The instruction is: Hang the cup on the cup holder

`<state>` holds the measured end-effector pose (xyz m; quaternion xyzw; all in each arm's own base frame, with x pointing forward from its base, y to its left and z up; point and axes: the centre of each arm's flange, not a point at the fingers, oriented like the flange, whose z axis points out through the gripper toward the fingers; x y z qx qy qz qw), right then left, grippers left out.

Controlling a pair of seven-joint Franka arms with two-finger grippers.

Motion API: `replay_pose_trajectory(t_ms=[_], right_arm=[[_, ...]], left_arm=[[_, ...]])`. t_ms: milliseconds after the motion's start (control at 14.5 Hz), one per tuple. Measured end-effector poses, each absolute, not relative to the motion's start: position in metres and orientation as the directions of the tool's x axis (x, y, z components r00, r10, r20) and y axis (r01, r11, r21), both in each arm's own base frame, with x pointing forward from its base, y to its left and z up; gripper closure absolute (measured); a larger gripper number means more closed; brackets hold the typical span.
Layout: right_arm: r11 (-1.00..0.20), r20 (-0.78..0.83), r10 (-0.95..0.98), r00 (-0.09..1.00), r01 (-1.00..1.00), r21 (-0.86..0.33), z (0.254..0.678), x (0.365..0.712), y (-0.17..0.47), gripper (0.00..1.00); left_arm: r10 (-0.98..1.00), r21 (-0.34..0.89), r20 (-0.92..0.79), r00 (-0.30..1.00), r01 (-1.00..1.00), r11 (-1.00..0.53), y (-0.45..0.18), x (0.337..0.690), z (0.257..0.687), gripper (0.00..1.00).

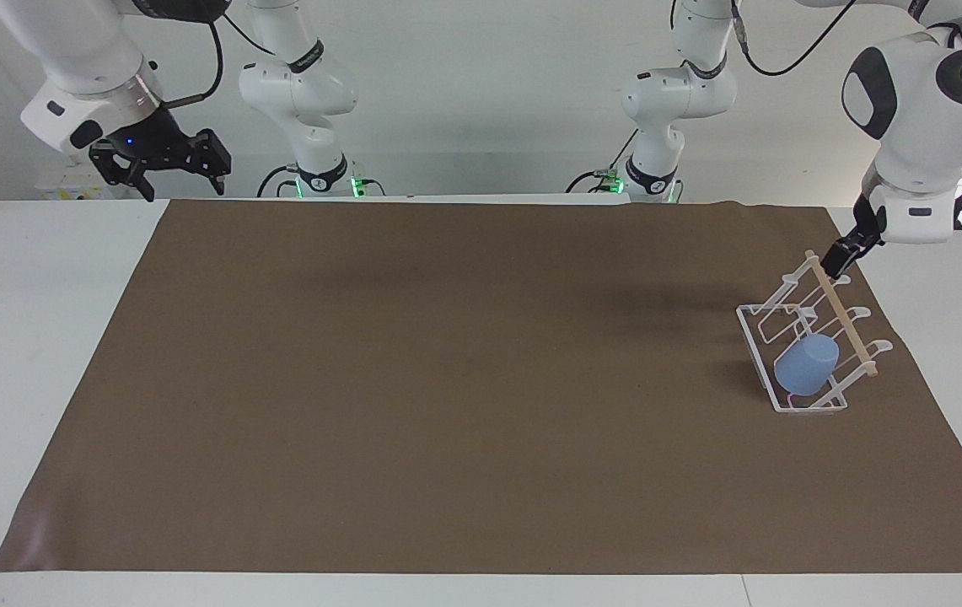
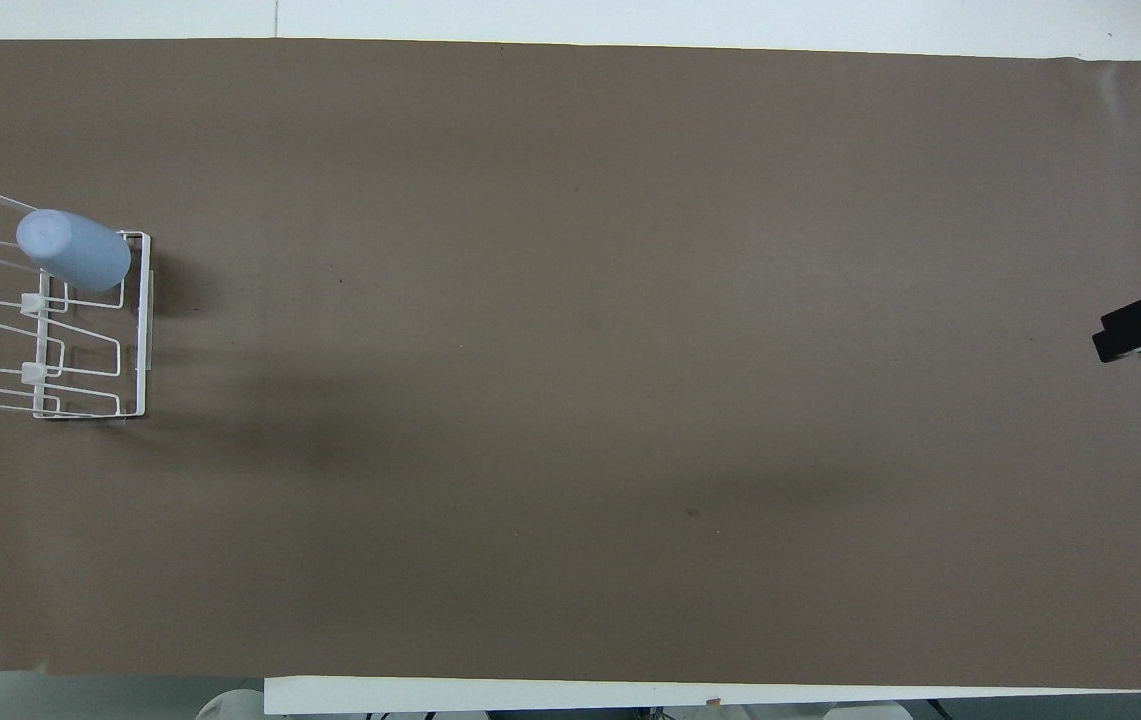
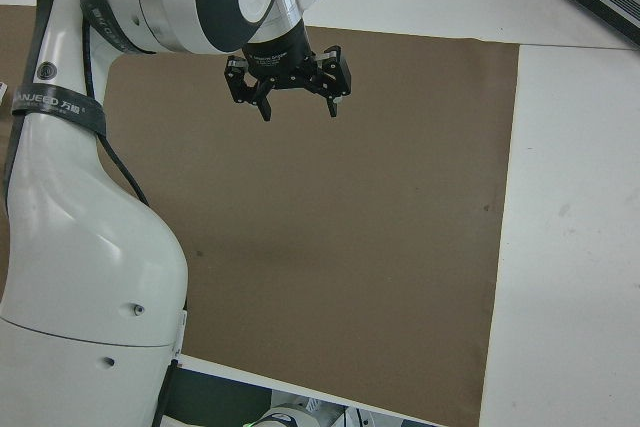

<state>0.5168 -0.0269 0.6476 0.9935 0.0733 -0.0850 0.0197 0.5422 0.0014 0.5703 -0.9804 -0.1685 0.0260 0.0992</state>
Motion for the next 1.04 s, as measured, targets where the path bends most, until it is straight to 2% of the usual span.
replay_pose_trajectory(t_ms=[208, 484, 623, 1038], right_arm=[[-0.988, -0.172, 0.142, 0.975, 0.149, 0.027, 0.648, 0.517, -0.027, 0.0], [-0.988, -0.172, 0.142, 0.975, 0.149, 0.027, 0.648, 0.517, -0.027, 0.0], [-0.988, -0.172, 0.142, 0.975, 0.149, 0.027, 0.648, 0.517, -0.027, 0.0], [-0.988, -0.172, 0.142, 0.975, 0.149, 0.027, 0.648, 0.517, -0.027, 0.0]], left_arm=[[0.253, -0.129, -0.044, 0.966, 0.246, -0.961, -0.017, 0.532, 0.583, 0.0], [0.03, 0.007, -0.016, 0.999, 0.03, -1.0, -0.032, 0.525, 0.617, 0.0], [-0.045, 0.02, 0.014, 0.999, -0.045, -0.999, -0.04, 0.524, 0.635, 0.0], [-0.143, 0.021, 0.001, 0.99, -0.143, -0.99, -0.074, 0.522, 0.645, 0.0]])
